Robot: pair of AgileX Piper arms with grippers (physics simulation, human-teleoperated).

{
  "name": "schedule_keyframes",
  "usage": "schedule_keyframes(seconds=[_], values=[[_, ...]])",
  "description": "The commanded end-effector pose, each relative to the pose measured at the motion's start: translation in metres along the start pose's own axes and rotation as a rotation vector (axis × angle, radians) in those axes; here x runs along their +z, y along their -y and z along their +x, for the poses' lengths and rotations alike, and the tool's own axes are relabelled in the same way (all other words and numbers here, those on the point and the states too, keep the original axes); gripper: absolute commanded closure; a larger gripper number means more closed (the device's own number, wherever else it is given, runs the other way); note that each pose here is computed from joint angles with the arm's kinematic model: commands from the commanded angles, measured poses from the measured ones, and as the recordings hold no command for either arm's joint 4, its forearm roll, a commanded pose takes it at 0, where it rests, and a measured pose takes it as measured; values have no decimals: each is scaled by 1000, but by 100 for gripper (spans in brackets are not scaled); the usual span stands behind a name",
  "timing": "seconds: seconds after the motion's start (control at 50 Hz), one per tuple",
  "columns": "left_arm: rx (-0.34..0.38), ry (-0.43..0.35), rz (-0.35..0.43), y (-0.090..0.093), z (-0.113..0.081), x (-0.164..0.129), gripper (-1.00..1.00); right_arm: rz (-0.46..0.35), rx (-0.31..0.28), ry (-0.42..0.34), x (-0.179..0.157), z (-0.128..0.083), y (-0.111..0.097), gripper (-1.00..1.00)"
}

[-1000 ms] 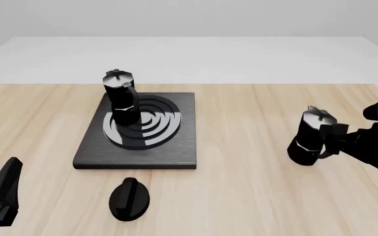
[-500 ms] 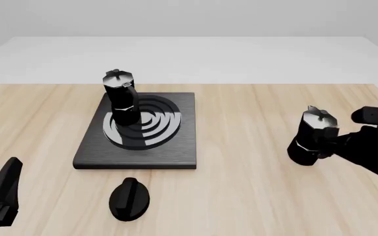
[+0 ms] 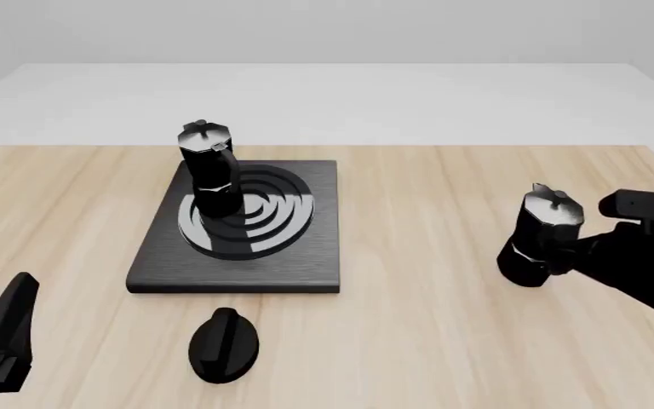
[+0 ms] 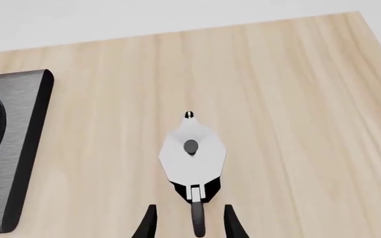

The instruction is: Put both moka pots on the stove.

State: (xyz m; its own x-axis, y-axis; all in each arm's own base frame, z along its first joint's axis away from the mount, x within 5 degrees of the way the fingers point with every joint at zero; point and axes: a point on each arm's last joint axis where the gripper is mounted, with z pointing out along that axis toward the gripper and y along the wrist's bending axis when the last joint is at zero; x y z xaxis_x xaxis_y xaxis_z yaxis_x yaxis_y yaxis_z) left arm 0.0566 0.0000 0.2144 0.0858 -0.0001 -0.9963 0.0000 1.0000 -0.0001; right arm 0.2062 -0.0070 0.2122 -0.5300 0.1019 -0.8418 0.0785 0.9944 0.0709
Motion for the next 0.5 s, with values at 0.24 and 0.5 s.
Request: schedule_keyframes(seconds=[0.24,0.5], values=[[0,0,0,0,0,0,-100,11,0,-12,11,4,3,-100],[0,0,0,0,0,0,-100,10,-5,-23,17,5,3,-100]])
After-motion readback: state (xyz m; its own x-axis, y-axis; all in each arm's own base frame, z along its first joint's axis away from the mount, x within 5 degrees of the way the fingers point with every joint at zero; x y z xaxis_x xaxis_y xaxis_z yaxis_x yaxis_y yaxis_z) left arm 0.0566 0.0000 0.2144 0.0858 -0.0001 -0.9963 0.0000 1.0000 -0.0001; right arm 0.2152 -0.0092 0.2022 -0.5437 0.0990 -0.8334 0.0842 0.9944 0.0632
